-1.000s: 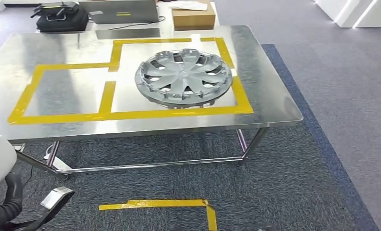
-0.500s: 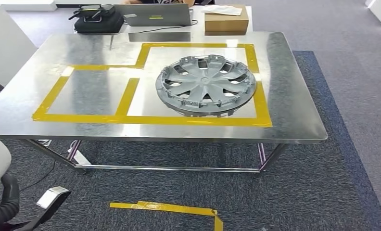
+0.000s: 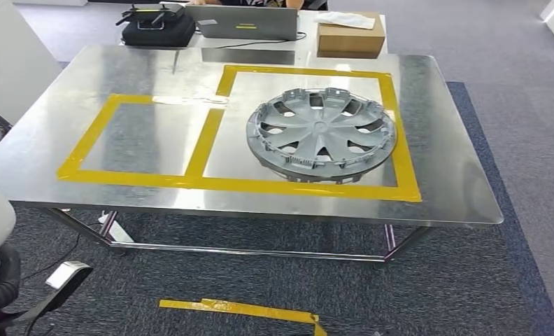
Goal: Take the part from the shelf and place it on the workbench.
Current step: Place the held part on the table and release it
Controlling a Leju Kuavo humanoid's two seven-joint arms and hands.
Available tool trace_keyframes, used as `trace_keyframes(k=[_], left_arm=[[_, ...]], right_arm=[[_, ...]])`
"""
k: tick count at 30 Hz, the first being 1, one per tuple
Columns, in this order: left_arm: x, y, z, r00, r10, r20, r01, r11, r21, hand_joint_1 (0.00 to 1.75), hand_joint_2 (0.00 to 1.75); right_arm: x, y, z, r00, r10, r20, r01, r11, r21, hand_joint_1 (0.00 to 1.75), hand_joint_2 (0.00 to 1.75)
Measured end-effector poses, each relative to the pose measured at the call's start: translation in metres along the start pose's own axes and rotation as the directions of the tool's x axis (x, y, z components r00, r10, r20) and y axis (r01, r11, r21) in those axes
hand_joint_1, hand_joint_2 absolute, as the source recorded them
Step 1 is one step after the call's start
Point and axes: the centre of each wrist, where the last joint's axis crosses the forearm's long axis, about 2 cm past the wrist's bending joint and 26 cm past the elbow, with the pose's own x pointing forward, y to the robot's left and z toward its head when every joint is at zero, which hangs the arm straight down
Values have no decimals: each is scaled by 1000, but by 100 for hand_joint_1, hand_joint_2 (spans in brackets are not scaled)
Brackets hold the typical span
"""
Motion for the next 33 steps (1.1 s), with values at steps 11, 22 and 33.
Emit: trace_keyframes(k=[11, 22, 33], left_arm=[[-15, -12, -15, 999, -32, 38, 33, 999, -42, 175, 175], [-24, -27, -28, 995, -76, 67, 82, 992, -94, 175, 175], [-27, -34, -32, 993, -87, 81, 96, 988, -118, 175, 175]], right_arm=[[-1, -3, 1, 1000, 2, 5, -2, 1000, 9, 0, 175], [2, -4, 0, 1000, -3, 12, 3, 1000, 10, 0, 175], [0, -5, 0, 1000, 1, 10, -1, 1000, 12, 0, 175]])
